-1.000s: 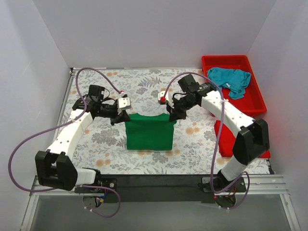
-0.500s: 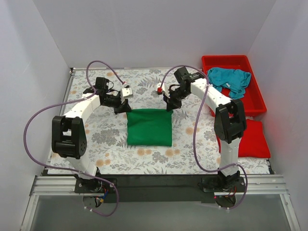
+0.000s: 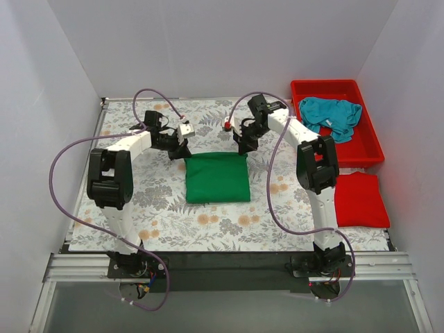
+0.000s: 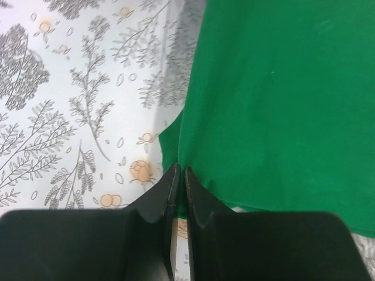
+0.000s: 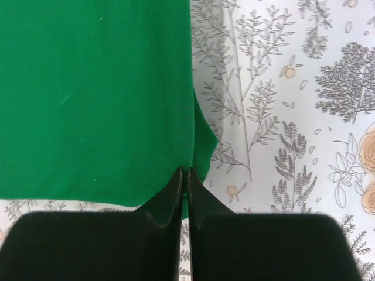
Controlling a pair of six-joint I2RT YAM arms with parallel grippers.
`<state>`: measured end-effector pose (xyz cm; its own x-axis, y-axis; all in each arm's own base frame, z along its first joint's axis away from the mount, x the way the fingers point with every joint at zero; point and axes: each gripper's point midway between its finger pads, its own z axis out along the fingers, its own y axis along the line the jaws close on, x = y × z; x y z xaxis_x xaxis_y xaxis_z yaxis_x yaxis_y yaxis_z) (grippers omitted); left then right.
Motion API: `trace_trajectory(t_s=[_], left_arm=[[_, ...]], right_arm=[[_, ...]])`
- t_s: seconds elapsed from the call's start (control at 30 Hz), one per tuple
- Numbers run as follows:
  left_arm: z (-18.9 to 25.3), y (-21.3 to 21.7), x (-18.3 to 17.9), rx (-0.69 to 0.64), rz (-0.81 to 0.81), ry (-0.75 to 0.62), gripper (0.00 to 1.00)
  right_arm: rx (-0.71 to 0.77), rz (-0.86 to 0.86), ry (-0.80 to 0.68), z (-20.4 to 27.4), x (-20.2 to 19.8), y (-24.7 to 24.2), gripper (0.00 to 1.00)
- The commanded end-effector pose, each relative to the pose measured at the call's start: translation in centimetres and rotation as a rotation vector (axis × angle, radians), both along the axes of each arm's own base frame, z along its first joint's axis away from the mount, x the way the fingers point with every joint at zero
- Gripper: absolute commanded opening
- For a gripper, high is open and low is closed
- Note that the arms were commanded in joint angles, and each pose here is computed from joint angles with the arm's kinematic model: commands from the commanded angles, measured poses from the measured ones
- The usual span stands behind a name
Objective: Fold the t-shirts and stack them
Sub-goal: Fold the tshirt
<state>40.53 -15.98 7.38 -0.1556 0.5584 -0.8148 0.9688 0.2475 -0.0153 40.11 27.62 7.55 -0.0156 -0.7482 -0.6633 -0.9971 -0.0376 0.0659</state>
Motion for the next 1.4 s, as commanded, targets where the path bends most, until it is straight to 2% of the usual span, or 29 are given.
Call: trace_trajectory(t_s=[0.0, 0.03, 0.07, 0.1, 0.17, 0.23, 0.27, 0.3, 0.33, 0.4, 0.43, 0.5, 0.53, 0.57, 0.6, 0.7, 0.77, 0.8, 0.83, 0.9, 1.0, 1.1, 1.27, 1.37], left_arm=[[0.2, 1.8, 3.9, 0.031, 0.146, -0.027, 0.04], [0.4, 2.0, 5.0, 0.030, 0.194, -0.027, 0.07], [0.7, 2.5, 7.0, 0.010, 0.265, -0.048, 0.10], [0.3, 2.8, 7.7, -0.016, 0.365, 0.031, 0.18], [2.4, 4.0, 9.7, -0.080, 0.481, 0.067, 0.27], [5.4, 4.2, 9.8, -0.180, 0.562, 0.131, 0.33], [6.0, 4.6, 9.5, -0.199, 0.589, 0.147, 0.35], [7.0, 4.6, 9.1, -0.221, 0.615, 0.159, 0.37], [9.5, 4.1, 8.1, -0.272, 0.626, 0.170, 0.38], [10.2, 3.1, 5.0, -0.332, 0.611, 0.264, 0.39], [12.7, 1.8, 3.0, -0.414, 0.605, 0.331, 0.40], [11.7, 0.3, -0.6, -0.453, 0.592, 0.486, 0.41], [11.8, -0.5, -2.0, -0.477, 0.582, 0.545, 0.41], [13.3, -2.0, -4.3, -0.520, 0.552, 0.626, 0.42], [11.3, -2.7, -6.9, -0.515, 0.563, 0.732, 0.43], [11.9, -5.5, -11.4, -0.561, 0.517, 0.827, 0.48], [9.6, -6.9, -14.0, -0.543, 0.517, 0.903, 0.50], [9.2, -7.2, -14.8, -0.548, 0.531, 0.973, 0.51], [7.8, -7.4, -15.6, -0.550, 0.533, 1.006, 0.53], [6.0, -7.8, -15.9, -0.526, 0.555, 1.046, 0.58], [4.1, -7.8, -15.0, -0.497, 0.568, 1.048, 0.60], [0.8, -7.6, -14.1, -0.448, 0.610, 1.115, 0.61], [-5.5, -5.2, -13.9, -0.366, 0.689, 1.207, 0.60], [-6.1, -3.6, -14.0, -0.395, 0.731, 1.265, 0.59]], right_arm=[[-0.019, -0.109, -0.088, 1.4, 4.3, -1.5, 0.07], [-0.001, -0.144, -0.120, 1.7, 5.8, -1.2, 0.14], [-0.012, -0.198, -0.150, 2.0, 7.1, -1.7, 0.25], [-0.005, -0.271, -0.139, 2.6, 7.8, -1.7, 0.30], [0.034, -0.358, -0.199, 4.8, 10.0, -2.1, 0.45], [0.105, -0.491, -0.222, 7.8, 11.1, -2.3, 0.49], [0.129, -0.526, -0.217, 8.8, 11.1, -2.9, 0.54], [0.178, -0.564, -0.208, 11.5, 10.4, -2.9, 0.54], [0.194, -0.569, -0.155, 11.2, 9.3, -3.1, 0.54], [0.247, -0.581, -0.106, 13.6, 6.7, -3.0, 0.54], [0.269, -0.586, 0.032, 12.3, 4.0, -2.4, 0.54], [0.345, -0.589, 0.126, 13.8, 0.9, -1.8, 0.54], [0.374, -0.621, 0.227, 13.8, -0.7, -1.4, 0.54], [0.368, -0.606, 0.353, 11.5, -3.7, -1.0, 0.57], [0.422, -0.577, 0.348, 13.0, -4.7, -0.6, 0.60], [0.430, -0.568, 0.536, 11.4, -9.5, 0.6, 0.68], [0.431, -0.562, 0.654, 10.9, -11.8, 1.7, 0.71], [0.405, -0.569, 0.715, 9.2, -13.0, 1.8, 0.72], [0.420, -0.549, 0.721, 9.1, -13.1, 2.4, 0.73], [0.373, -0.575, 0.834, 6.6, -14.6, 3.1, 0.75], [0.345, -0.597, 0.903, 3.3, -14.8, 3.7, 0.77], [0.285, -0.645, 0.987, -0.6, -14.9, 2.9, 0.77], [0.243, -0.749, 1.031, -5.1, -14.2, 0.0, 0.74], [0.241, -0.798, 1.048, -6.0, -14.0, -1.5, 0.74]])
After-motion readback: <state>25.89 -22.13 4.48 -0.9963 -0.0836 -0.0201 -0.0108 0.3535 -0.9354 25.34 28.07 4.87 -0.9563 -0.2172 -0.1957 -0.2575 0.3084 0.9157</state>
